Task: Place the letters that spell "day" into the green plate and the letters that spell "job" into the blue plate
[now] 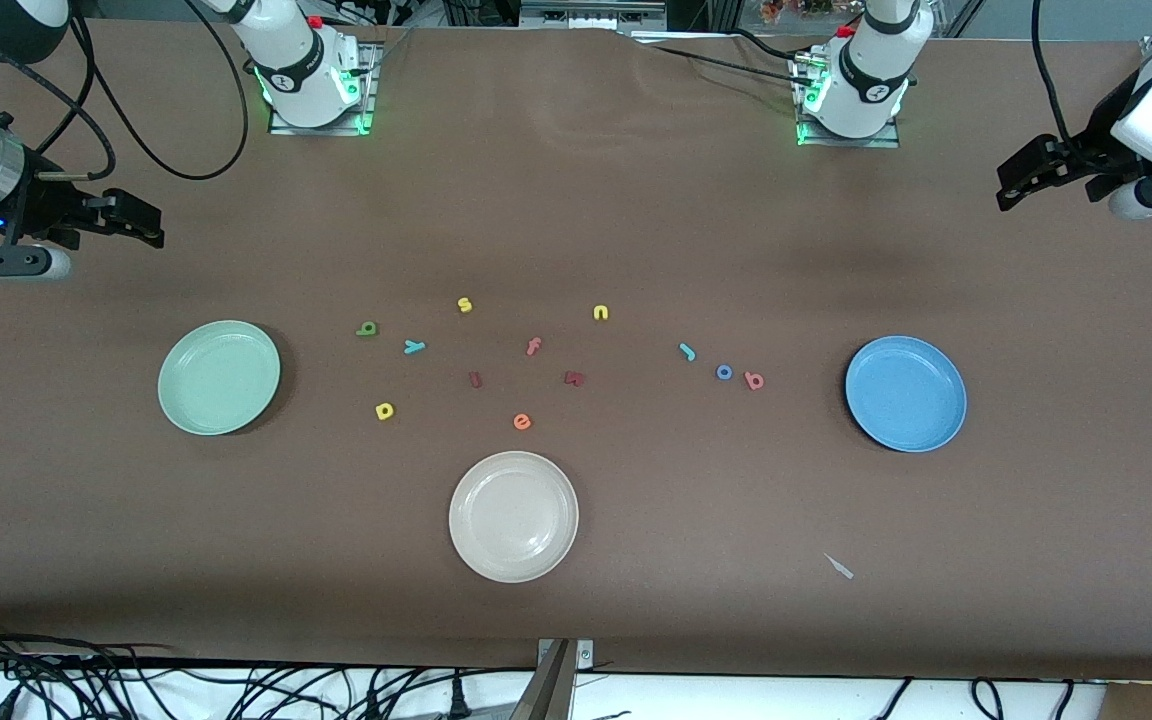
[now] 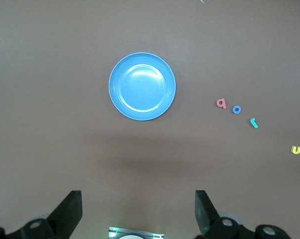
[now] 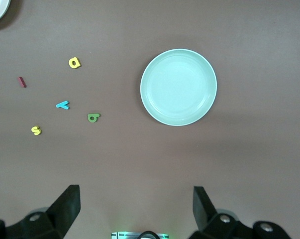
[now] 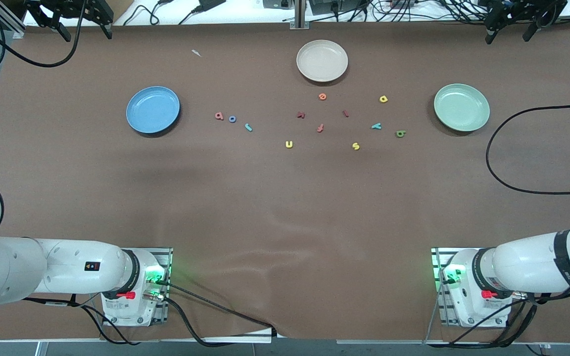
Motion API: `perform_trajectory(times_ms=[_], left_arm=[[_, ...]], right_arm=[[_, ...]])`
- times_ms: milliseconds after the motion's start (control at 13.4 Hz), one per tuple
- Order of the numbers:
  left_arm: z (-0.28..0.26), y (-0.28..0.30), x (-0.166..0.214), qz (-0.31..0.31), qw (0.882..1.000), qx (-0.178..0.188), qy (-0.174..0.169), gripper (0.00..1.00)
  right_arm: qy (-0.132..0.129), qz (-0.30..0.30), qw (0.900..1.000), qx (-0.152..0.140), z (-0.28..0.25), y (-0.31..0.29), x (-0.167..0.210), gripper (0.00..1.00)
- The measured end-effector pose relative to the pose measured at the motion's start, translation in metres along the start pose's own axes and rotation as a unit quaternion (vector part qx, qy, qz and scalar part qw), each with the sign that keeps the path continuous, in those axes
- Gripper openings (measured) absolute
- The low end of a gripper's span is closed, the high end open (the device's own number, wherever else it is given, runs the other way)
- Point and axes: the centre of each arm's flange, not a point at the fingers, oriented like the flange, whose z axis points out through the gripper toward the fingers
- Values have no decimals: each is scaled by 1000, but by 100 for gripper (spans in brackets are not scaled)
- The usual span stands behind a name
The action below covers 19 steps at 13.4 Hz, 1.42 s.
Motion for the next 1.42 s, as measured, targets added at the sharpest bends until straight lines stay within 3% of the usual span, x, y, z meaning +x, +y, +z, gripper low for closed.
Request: perform_trajectory(times_ms=[1418], left_arm=[[-7,7,7,5,1000,-1,8,100]], right_arm=[[0,0,1000,0,0,0,0,100]])
